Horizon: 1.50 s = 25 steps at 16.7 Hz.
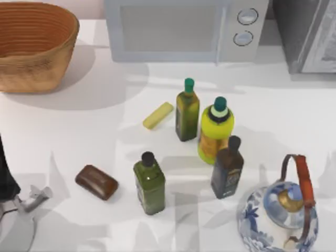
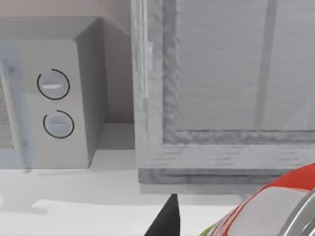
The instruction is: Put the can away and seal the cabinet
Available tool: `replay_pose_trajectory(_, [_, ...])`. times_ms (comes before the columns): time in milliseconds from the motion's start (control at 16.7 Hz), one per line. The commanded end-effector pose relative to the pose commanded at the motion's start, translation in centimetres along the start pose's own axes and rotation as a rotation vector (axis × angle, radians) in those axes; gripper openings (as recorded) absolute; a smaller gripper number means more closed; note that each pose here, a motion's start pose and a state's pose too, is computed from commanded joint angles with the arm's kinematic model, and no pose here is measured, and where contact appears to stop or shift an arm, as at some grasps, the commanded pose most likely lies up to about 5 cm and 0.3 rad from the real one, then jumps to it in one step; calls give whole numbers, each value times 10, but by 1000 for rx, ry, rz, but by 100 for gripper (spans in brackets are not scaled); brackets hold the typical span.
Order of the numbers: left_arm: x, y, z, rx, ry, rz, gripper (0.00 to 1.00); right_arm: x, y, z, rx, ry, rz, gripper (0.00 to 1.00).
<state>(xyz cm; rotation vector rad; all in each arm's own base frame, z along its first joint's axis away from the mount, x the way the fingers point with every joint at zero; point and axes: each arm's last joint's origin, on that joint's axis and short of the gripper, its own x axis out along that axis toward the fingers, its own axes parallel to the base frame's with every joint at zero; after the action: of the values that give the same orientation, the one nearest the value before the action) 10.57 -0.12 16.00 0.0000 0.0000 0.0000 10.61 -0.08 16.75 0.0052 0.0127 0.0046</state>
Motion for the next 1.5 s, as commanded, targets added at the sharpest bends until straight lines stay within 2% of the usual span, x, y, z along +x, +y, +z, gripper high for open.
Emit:
replay_pose_trajectory(180, [0, 0, 0, 0, 0, 0, 100, 2, 0, 31, 8, 18, 4, 0])
replay_pose_trajectory(300, [0, 0, 0, 0, 0, 0, 100, 7, 1, 67, 16, 15, 2, 0])
replay_pose_trajectory(780, [0, 0, 0, 0, 0, 0, 100, 48, 10, 265, 42, -134, 1, 0])
replay_pose_trajectory(960, [0, 0, 0, 0, 0, 0, 100, 73, 20, 320, 44, -157, 6, 0])
replay_pose_trajectory(1200, [0, 0, 0, 0, 0, 0, 100, 114, 37, 349, 25, -100, 6, 0])
replay_pose_trajectory(1500, [0, 0, 0, 0, 0, 0, 100, 146, 50, 344, -3, -7, -2, 0])
